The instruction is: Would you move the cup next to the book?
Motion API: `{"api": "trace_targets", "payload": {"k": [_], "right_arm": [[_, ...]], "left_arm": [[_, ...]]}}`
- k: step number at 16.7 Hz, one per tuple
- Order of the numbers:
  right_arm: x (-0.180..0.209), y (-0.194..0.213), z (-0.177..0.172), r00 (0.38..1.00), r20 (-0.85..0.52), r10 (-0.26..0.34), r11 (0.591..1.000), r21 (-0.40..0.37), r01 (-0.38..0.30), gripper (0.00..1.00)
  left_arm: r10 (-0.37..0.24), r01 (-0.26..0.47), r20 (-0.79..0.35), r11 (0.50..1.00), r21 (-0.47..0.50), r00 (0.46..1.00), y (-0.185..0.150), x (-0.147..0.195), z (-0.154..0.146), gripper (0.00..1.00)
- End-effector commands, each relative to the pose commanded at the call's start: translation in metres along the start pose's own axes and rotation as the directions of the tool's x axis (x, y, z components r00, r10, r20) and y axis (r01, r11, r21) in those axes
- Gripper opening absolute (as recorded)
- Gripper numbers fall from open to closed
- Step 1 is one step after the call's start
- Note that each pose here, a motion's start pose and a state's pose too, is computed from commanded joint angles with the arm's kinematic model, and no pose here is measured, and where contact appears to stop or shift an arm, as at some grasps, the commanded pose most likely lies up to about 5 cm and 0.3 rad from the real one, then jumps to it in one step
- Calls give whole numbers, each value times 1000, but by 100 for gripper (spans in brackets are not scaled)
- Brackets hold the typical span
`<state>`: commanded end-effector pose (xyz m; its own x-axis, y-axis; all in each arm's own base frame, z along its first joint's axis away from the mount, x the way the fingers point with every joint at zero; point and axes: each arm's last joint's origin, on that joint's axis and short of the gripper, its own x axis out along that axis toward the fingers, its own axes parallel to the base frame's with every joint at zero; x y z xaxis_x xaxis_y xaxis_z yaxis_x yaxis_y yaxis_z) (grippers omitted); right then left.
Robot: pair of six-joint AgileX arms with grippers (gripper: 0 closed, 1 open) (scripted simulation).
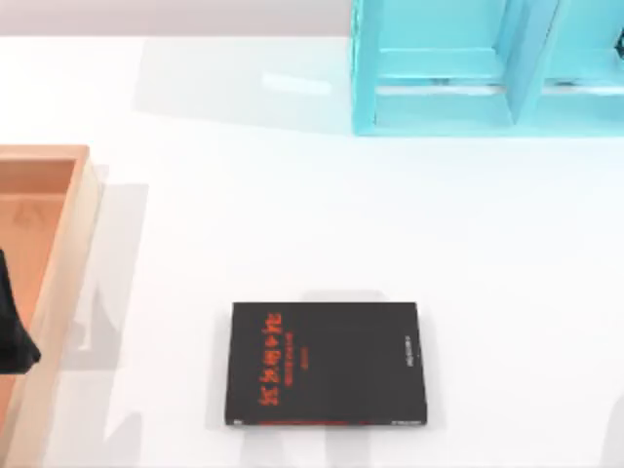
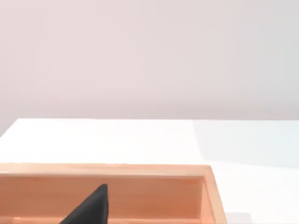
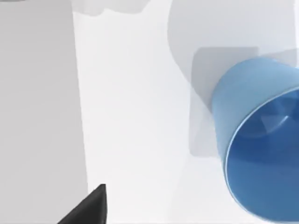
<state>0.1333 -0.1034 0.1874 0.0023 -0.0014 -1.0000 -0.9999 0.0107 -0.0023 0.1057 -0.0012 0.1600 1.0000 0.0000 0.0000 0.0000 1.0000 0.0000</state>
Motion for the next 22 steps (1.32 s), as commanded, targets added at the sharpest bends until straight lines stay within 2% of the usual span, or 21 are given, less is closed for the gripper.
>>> {"api": "trace_targets", "payload": {"k": [5, 10, 22], "right_arm": [[46, 4, 2, 1000, 0, 0, 1000, -1, 0, 100], [51, 5, 3, 1000, 1, 2, 1000, -1, -2, 100], [51, 5, 3, 1000, 1, 2, 1000, -1, -2, 10]], "left_arm": [[0, 0, 0, 1000, 0, 1000, 0, 0, 0, 100], [0, 0, 0, 1000, 0, 1000, 0, 0, 0, 100], [0, 0, 0, 1000, 0, 1000, 0, 0, 0, 100]]}}
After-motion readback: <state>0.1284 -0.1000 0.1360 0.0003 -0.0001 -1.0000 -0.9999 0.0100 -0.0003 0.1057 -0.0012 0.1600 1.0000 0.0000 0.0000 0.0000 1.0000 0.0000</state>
